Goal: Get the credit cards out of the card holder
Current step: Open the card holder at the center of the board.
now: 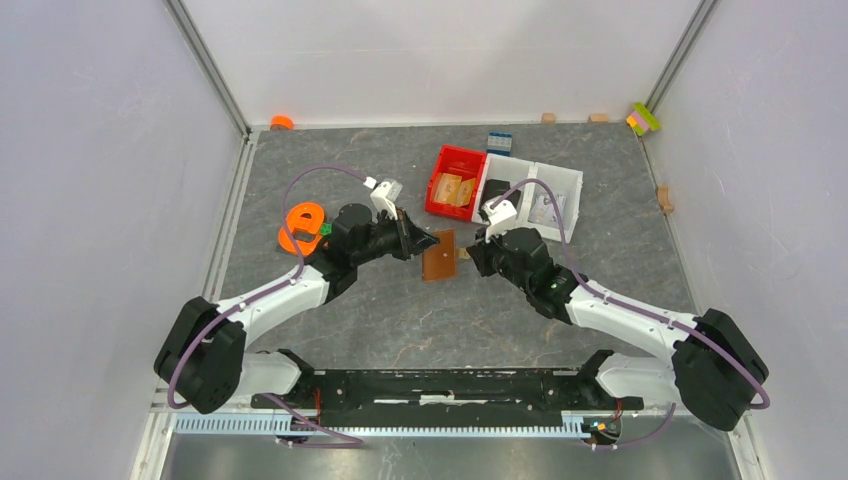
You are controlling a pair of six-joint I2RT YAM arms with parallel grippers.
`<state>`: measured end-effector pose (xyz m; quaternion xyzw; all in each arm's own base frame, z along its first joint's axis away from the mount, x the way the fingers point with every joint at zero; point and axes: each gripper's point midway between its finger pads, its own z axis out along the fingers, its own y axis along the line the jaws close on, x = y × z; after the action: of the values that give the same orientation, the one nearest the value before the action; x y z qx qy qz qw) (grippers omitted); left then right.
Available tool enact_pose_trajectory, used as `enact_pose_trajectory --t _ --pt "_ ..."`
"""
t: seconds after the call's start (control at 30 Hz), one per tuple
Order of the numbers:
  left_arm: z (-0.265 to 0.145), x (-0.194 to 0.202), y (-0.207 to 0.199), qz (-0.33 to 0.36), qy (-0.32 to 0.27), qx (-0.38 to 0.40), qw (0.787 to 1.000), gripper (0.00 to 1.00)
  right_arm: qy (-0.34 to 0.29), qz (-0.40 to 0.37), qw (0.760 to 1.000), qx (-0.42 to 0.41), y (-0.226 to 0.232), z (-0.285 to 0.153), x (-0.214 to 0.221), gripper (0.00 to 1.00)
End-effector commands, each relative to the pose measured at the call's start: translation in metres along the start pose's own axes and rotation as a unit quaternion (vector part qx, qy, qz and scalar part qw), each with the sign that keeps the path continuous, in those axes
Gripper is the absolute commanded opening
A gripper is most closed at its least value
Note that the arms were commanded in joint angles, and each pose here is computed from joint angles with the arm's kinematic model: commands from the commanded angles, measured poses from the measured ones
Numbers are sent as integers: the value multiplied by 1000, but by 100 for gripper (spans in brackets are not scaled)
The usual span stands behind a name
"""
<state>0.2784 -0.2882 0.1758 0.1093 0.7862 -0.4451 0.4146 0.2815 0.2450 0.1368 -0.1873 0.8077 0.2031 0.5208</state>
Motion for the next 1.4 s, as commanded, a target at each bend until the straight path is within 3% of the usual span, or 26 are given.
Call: enact_pose_trajectory --t 0.0,0.1,0.27,0.37,0.43,0.67,0.97,1.13,1.2,1.37 --pt "-2 -18 -13 30 -28 20 999 5 -27 4 999 -30 14 1 -23 9" --pt "-1 -17 -12 30 -28 18 999 6 -27 4 999 -29 13 0 -23 0" --pt "2 -15 -6 26 -20 4 999 7 -33 15 999 -24 12 -3 -24 2" --pt "2 -14 -6 26 -19 3 999 6 -33 15 999 -30 14 -3 -25 37" --pt "1 -15 -6 26 -21 4 999 7 -27 15 999 -31 14 -1 -21 52" --pt "-3 -18 -10 29 -31 10 999 8 -1 8 999 -34 17 7 -14 56" --pt "-5 -20 -12 32 -36 14 999 9 3 11 998 -56 25 8 -12 27" --pt "-4 -19 -9 32 -36 7 999 10 5 17 998 -57 26 8 -11 0" --pt "-2 -18 -3 28 -31 -8 999 16 4 21 998 -54 25 7 -12 0" --pt "11 -3 31 8 19 -90 996 44 2 24 999 -48 22 7 -12 0"
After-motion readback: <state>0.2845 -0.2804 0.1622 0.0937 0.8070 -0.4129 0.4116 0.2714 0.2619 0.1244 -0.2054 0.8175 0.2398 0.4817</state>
